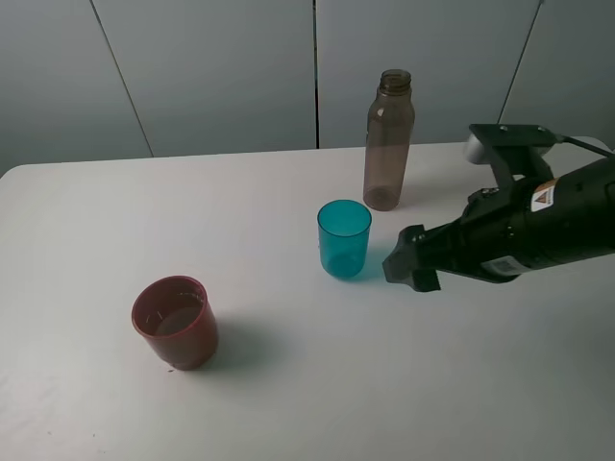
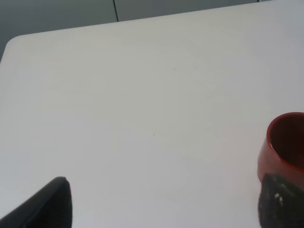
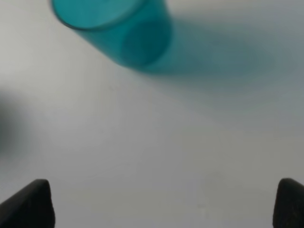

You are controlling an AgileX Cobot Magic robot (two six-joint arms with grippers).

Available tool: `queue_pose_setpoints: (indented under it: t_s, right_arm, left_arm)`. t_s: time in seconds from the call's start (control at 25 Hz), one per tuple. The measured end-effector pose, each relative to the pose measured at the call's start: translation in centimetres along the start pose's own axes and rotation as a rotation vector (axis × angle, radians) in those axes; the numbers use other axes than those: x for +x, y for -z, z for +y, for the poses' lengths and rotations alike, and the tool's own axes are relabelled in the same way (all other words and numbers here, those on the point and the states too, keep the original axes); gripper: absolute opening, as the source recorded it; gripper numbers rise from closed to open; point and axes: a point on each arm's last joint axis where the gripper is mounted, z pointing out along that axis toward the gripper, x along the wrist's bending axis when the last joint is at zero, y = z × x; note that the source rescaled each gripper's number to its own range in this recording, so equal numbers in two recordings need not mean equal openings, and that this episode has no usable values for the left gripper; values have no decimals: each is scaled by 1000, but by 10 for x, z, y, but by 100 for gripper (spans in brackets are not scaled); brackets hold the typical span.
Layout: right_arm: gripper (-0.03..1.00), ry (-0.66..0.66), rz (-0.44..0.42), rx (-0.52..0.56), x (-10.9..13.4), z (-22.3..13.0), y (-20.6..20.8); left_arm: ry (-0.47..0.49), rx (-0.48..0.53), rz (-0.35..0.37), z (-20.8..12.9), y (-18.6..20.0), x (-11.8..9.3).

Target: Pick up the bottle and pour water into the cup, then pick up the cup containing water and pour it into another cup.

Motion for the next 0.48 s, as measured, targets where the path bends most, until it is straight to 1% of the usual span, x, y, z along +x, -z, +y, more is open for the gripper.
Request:
queue_pose_setpoints:
  t_s: [0.12, 0.24, 0.32, 0.48]
  right_arm:
    - [99, -151, -45, -1, -25, -7, 36]
    - [100, -214, -81, -61, -37, -22, 77]
    - [100, -201, -106, -146, -37, -34, 107]
    - [100, -95, -161, -339, -32, -67, 152]
  left_arm:
    - [0, 0, 0, 0, 0, 0]
    - [0, 0, 0, 0, 0, 0]
    - [0, 0, 0, 0, 0, 0]
    - [0, 0, 0, 0, 0, 0]
